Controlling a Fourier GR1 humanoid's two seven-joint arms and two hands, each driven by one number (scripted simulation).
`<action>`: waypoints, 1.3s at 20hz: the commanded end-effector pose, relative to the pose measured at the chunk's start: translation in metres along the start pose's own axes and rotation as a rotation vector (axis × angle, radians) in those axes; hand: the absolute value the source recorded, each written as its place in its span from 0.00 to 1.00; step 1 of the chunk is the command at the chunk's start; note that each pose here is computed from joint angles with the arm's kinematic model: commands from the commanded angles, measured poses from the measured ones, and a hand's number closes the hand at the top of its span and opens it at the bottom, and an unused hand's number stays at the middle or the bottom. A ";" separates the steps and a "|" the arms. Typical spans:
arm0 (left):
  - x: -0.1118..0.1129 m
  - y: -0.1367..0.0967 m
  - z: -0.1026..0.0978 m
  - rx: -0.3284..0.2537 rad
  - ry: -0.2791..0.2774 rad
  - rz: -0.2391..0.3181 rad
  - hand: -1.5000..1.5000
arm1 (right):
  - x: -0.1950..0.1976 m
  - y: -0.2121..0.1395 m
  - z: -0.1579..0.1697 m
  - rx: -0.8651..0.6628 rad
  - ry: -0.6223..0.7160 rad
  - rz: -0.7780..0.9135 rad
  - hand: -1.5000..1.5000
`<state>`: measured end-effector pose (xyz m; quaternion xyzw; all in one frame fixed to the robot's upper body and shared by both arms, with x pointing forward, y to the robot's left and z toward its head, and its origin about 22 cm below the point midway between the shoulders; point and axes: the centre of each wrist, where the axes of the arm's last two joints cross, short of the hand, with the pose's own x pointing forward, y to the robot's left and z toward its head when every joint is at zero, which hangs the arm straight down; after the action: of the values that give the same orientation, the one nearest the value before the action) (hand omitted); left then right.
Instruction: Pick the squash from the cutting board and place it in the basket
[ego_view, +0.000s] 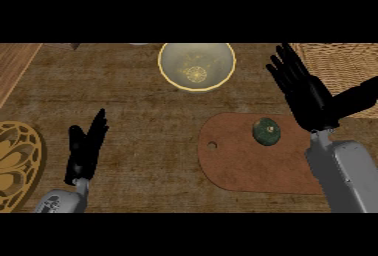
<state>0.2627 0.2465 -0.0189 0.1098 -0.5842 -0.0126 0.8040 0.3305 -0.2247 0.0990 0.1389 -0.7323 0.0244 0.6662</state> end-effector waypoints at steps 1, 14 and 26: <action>0.004 0.010 0.005 0.026 -0.073 0.027 0.50 | 0.002 0.002 0.011 -0.099 -0.041 0.077 1.00; 0.050 -0.005 0.023 -0.052 -0.405 0.161 0.50 | -0.065 0.083 0.041 -0.574 -0.196 0.587 0.00; 0.042 0.010 0.025 0.017 -0.376 0.151 0.50 | -0.056 -0.013 0.042 -0.791 0.373 1.117 0.00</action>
<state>0.2510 0.2427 0.0291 0.0633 -0.7316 0.0289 0.6782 0.2937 -0.2249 0.0300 -0.4706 -0.5993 0.0678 0.6441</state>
